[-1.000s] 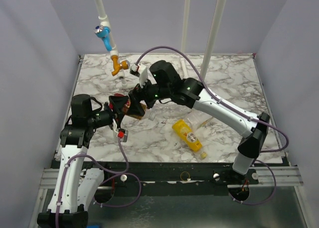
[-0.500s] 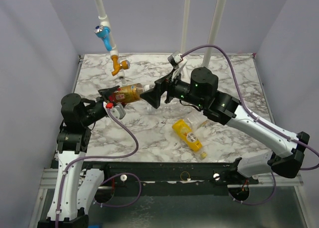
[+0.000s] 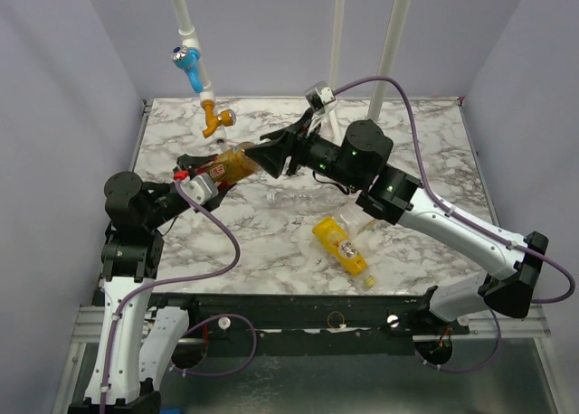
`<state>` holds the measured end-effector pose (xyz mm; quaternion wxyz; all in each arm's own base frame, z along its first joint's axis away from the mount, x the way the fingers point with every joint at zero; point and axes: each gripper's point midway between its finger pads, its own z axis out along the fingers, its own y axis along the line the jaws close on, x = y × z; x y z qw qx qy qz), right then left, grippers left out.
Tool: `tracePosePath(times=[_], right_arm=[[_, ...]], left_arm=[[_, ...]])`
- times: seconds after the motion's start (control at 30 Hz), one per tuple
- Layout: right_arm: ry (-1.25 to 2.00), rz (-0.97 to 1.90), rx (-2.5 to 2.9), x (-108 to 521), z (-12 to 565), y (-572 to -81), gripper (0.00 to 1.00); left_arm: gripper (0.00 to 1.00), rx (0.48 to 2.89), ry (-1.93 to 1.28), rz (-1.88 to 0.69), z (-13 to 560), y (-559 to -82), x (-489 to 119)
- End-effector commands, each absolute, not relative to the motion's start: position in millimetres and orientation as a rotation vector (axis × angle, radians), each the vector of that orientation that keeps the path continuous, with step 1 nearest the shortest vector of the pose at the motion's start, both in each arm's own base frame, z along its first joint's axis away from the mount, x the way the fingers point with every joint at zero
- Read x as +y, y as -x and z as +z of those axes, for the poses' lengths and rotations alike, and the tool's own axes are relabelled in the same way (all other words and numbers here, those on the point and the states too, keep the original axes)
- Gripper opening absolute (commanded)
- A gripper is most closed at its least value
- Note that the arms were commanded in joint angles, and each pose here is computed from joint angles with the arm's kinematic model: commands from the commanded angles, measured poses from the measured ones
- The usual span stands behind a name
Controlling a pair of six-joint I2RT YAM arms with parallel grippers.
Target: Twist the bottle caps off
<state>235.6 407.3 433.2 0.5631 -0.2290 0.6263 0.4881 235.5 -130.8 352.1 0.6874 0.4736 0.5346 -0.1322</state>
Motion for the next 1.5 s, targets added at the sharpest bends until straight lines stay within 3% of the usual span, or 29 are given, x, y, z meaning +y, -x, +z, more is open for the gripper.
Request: tracePosePath(times=[0.0,0.13,0.17,0.2,0.23,0.27,0.3,0.43,0.9,1.1,1.27,1.3,1.33,1.4,1.47], right_arm=[[0.508,1.191,1.423,417.2,445.0,-240.2,0.5],[0.52,1.194,1.442,422.9,438.8,-241.3,0.28],[0.521,1.192,1.447,423.4,437.0,-241.6,0.24],[0.52,1.186,1.449,423.4,435.9,-243.1,0.21],[0.524,1.182,1.449,423.9,435.2,-243.2,0.17],[0.53,1.173,1.45,424.0,434.0,-244.3,0.13],[0.538,1.167,1.45,424.7,433.9,-244.7,0.08],[0.645,1.138,1.452,432.7,429.7,-241.8,0.01],[0.766,1.176,1.475,444.5,419.5,-229.3,0.01],[0.762,1.179,1.504,448.8,414.0,-231.9,0.01],[0.731,1.162,1.529,448.2,413.0,-237.5,0.03],[0.72,1.161,1.532,448.0,413.9,-238.3,0.06],[0.705,1.158,1.537,447.3,414.6,-240.1,0.15],[0.665,1.152,1.543,445.9,417.4,-244.5,0.44],[0.599,1.142,1.55,442.7,421.6,-251.2,0.62]], left_arm=[[0.25,1.17,-1.04,-0.344,365.7,-228.2,-136.1],[0.25,1.205,-0.991,-0.381,369.3,-232.1,-136.0],[0.29,1.213,-0.976,-0.393,370.6,-233.0,-136.1],[0.42,1.228,-0.958,-0.414,370.9,-233.2,-136.6],[0.73,1.243,-0.943,-0.44,370.8,-232.9,-137.7],[0.97,1.261,-0.925,-0.476,370.3,-231.2,-139.5],[0.99,1.281,-0.906,-0.519,369.8,-229.2,-141.6],[0.99,1.343,-0.855,-0.684,371.6,-221.4,-151.5],[0.96,1.423,-0.892,-0.823,348.5,-216.1,-161.1],[0.76,1.409,-0.906,-0.751,350.5,-228.4,-157.7],[0.47,1.381,-0.932,-0.711,355.4,-231.9,-157.9],[0.43,1.382,-0.931,-0.709,355.2,-232.1,-158.4],[0.41,1.384,-0.928,-0.706,354.5,-232.5,-158.6],[0.4,1.383,-0.926,-0.705,354.7,-232.2,-159.8],[0.38,1.383,-0.912,-0.698,356.6,-233.3,-160.4]])
